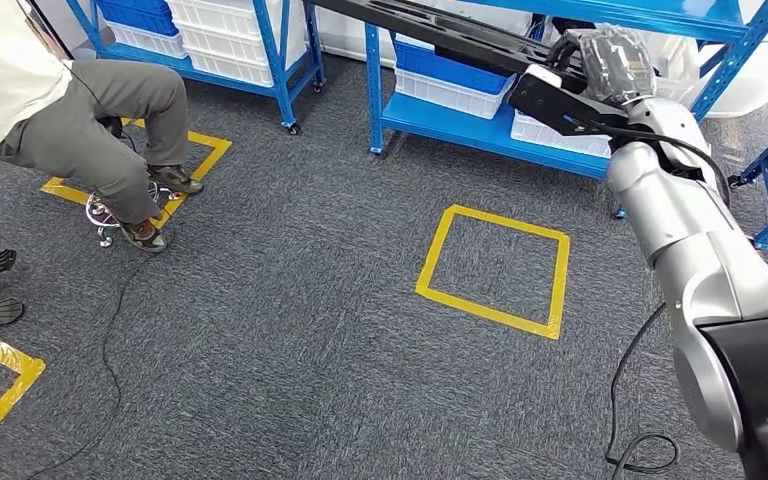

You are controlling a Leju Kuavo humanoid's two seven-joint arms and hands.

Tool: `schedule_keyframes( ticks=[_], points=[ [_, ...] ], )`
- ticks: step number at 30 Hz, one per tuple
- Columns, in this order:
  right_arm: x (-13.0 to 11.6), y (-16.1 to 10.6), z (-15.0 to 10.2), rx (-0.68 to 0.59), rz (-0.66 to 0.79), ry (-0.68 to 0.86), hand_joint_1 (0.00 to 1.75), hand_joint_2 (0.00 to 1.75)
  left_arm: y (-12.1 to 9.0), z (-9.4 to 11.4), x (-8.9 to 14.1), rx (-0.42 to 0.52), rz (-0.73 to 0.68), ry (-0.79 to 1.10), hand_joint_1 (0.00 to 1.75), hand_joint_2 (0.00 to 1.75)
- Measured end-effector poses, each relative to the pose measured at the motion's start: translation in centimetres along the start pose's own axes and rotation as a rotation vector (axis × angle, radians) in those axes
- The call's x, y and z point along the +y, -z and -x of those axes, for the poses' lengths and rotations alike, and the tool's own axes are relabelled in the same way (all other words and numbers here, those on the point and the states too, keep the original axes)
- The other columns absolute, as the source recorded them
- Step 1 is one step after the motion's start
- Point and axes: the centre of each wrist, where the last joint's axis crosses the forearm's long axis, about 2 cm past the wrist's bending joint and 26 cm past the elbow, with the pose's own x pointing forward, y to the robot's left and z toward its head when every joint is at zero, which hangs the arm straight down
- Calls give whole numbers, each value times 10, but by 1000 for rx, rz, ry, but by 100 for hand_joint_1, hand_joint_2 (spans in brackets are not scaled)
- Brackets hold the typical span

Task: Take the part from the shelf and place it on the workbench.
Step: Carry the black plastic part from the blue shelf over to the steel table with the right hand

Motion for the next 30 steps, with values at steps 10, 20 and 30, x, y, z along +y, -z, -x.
schedule_keyframes(
  ticks=[10, 20, 30],
  points=[
    [34, -10, -13, -11, -42, -22, 175, 175, 1, -2, 0, 14, -9, -3, 0, 175],
    [56, 5, -75, -120, -85, -13, 175, 175, -3, 1, -4, 67, -59, -37, 0, 175],
    [48, 14, -86, -143, -71, -19, 175, 175, -4, 1, -5, 53, -50, -44, 0, 175]
  ],
)
